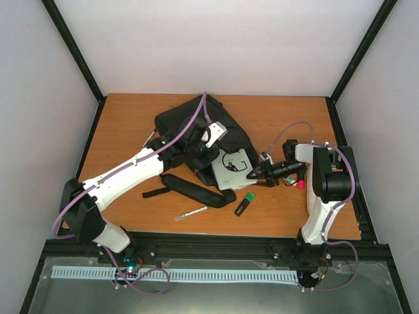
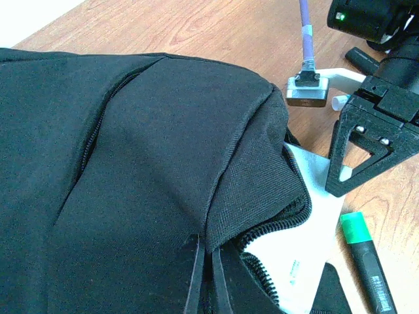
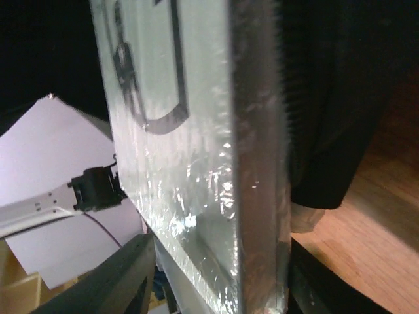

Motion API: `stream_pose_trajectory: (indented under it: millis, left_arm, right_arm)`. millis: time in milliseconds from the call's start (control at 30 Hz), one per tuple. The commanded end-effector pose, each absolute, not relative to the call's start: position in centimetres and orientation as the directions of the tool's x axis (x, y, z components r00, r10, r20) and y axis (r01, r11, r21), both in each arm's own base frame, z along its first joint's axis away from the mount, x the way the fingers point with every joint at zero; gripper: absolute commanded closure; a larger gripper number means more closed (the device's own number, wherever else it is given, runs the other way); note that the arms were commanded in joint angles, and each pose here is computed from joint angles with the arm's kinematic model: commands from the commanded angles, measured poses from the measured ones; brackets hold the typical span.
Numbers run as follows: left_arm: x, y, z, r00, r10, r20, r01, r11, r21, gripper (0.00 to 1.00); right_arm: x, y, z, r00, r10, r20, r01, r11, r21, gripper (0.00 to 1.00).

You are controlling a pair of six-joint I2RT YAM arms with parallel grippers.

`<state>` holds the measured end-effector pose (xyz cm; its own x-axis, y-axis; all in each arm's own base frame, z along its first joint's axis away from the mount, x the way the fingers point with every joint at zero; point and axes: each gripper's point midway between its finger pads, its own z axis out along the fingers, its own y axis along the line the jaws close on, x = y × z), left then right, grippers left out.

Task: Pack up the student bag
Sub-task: Place the book in the student bag.

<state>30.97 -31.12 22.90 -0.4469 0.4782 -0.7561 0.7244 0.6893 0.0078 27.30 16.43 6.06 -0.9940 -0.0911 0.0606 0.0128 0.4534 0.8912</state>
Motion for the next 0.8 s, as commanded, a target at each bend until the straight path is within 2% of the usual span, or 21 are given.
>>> stream_pose_trajectory:
  millis: [0, 300, 400, 600, 700, 767]
  left_arm:
    - [32.1, -33.0, 28.1, -0.330, 0.393, -0.858, 0.743, 0.669, 0.020, 0.99]
    - [32.0, -33.5, 27.4, -0.345, 0.392, -0.853, 0.757, 0.654, -0.006, 0.99]
    - [31.8, -33.8, 27.7, -0.341, 0.381, -0.860, 0.764, 0.644, -0.018, 0.99]
    - [31.7, -34.5, 28.1, -0.326, 0.366, -0.872, 0.783, 0.622, -0.031, 0.99]
    - [31.5, -34.8, 28.2, -0.317, 0.365, -0.875, 0.795, 0.606, -0.035, 0.99]
    - [31.6, -34.8, 28.0, -0.313, 0.370, -0.875, 0.797, 0.604, -0.029, 0.99]
  right_arm:
    - [28.0, 17.4, 9.4, -0.996, -0.089, -0.021, -0.051, 0.349, 0.936, 0.53]
    - [27.7, 17.1, 12.2, -0.985, -0.073, -0.157, -0.173, 0.392, 0.904, 0.56]
    - [27.9, 17.3, 12.4, -0.985, -0.068, -0.157, -0.171, 0.372, 0.913, 0.56]
    - [29.0, 17.6, 11.0, -0.994, -0.066, -0.087, -0.104, 0.344, 0.933, 0.59]
    - [29.5, 17.7, 10.4, -0.996, -0.063, -0.059, -0.076, 0.329, 0.941, 0.67]
    - [29.8, 17.8, 10.3, -0.997, -0.062, -0.050, -0.067, 0.306, 0.950, 0.78]
